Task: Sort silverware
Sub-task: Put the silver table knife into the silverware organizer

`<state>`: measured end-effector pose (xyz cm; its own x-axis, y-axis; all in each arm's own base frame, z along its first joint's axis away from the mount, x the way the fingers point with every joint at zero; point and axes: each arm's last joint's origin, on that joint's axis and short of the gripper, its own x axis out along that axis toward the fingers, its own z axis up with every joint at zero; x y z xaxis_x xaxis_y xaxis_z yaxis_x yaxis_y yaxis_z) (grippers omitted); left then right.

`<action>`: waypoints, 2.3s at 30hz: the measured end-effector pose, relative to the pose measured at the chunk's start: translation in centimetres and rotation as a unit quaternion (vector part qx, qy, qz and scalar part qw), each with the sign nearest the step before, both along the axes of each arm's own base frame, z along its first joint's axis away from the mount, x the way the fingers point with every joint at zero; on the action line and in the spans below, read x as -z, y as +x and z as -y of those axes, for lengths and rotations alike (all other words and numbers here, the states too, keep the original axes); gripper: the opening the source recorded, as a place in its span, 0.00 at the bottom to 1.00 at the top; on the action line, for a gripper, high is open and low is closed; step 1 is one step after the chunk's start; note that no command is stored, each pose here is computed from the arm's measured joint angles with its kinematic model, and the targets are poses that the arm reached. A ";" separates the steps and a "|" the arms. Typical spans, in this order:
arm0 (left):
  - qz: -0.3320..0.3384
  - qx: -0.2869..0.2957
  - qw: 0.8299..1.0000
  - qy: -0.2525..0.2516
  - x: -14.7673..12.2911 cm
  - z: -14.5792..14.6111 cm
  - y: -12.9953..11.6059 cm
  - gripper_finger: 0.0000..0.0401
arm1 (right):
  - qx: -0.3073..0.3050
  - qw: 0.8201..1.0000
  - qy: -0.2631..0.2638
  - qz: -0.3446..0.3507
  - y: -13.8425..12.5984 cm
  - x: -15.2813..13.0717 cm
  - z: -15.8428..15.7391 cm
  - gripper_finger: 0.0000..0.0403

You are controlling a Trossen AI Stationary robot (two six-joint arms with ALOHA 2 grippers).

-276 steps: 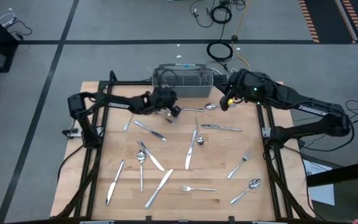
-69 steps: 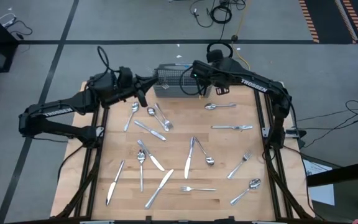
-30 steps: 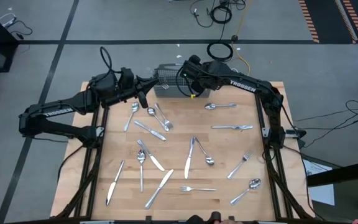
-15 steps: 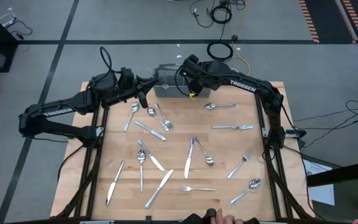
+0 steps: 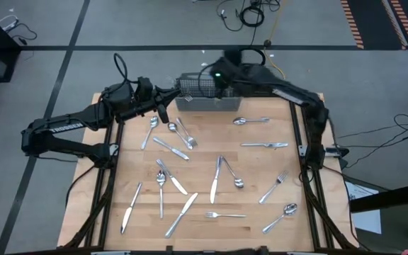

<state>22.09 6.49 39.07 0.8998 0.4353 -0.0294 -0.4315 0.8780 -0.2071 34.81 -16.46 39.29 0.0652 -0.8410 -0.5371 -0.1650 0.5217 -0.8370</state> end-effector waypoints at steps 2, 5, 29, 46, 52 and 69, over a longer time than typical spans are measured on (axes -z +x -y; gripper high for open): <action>-0.004 0.000 1.000 0.008 0.0 0.0 0.0 0.02 | 0.027 0.996 0.070 0.056 -2.1 -1.3 -1.4 0.38; -0.004 -0.002 1.000 0.009 0.0 0.0 0.0 0.02 | 0.092 0.950 0.258 0.148 -5.1 -1.9 -3.3 0.38; -0.054 0.130 0.990 -0.022 3.9 -0.8 5.3 0.02 | 0.315 0.836 0.441 0.084 -14.1 20.7 -10.5 0.34; -0.061 0.130 0.989 -0.021 4.3 -0.9 5.8 0.02 | 0.208 0.869 0.434 0.118 -12.5 20.9 -8.9 0.56; -0.062 0.131 0.989 -0.020 4.3 -0.9 5.8 0.02 | 0.203 0.871 0.439 0.085 -11.7 22.7 -8.4 0.55; -0.072 0.120 0.990 -0.024 4.5 -1.4 5.6 0.02 | 0.240 0.864 0.442 -0.027 -10.8 27.7 -7.5 0.03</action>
<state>27.64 7.94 34.53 0.9619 0.2049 -0.1809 -0.2403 0.9494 -0.2023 24.00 -8.92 11.59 -0.2216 -0.0249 -0.9748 0.2209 0.9724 -0.0751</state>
